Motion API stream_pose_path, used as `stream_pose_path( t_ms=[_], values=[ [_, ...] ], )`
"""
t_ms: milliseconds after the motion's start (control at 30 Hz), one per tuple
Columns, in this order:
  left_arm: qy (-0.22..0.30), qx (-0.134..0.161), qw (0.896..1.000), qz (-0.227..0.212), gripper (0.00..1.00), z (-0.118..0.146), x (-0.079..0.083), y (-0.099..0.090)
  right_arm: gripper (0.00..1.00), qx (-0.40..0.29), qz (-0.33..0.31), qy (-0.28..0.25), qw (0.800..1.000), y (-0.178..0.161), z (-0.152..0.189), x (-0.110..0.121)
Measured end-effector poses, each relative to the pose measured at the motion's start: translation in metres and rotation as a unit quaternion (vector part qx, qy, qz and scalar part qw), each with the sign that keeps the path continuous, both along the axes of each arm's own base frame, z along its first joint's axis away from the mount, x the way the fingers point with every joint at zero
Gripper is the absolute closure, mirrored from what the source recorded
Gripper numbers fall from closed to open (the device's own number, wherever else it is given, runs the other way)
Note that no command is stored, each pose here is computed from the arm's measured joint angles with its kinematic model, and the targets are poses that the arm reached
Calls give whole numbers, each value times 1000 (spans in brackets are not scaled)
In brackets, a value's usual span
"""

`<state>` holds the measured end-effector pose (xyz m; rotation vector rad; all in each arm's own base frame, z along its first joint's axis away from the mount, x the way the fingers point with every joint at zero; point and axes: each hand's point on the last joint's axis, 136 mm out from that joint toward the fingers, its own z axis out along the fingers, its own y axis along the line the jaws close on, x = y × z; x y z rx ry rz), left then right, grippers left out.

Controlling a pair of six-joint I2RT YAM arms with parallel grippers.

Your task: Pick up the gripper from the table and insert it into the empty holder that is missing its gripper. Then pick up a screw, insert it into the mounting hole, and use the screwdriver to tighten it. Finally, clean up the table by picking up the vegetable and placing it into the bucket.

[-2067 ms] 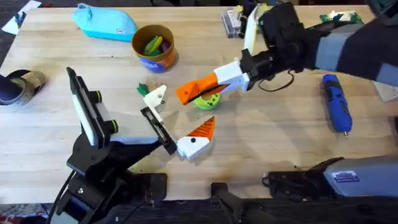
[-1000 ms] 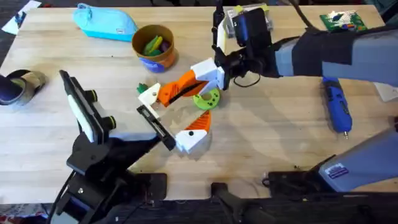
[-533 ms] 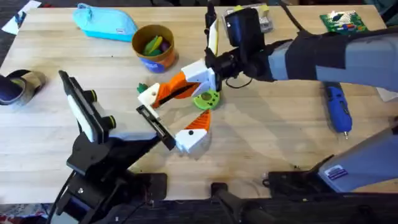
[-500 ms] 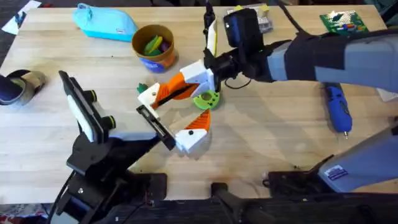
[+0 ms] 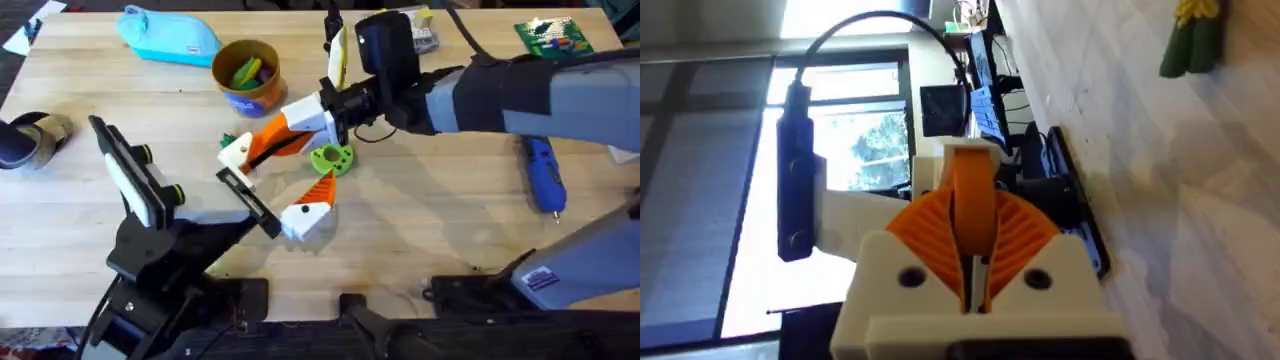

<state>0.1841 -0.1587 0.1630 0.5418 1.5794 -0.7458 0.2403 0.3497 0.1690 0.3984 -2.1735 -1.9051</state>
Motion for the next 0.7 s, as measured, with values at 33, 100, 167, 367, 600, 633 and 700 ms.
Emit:
stream_pose_path(
  t_ms=[33, 100, 167, 367, 600, 633, 700],
  values=[
    [0, 0, 1000, 0, 6, 0, 0, 0, 904, -1, -2, -1, 1000, 0, 0, 0],
    [0, 0, 1000, -4, 6, 0, -1, -1, 818, -3, -5, -2, 1000, 1, -1, 1],
    [-2, 0, 1000, -18, 6, 0, -5, -4, 655, -7, -6, -1, 1000, 3, -2, 0],
    [-4, 1, 999, -44, 6, 1, -12, -11, 198, -8, -3, -2, 1000, 7, -4, -2],
    [-4, 1, 999, -47, 6, 1, -13, -11, 8, -4, -18, -7, 1000, -1, -2, 9],
    [-3, 1, 999, -47, 6, 1, -13, -11, 8, -4, -24, -7, 1000, -4, -2, 13],
    [-4, 1, 999, -47, 6, 1, -13, -11, 8, -5, -39, -8, 999, -11, -3, 23]
  ],
)
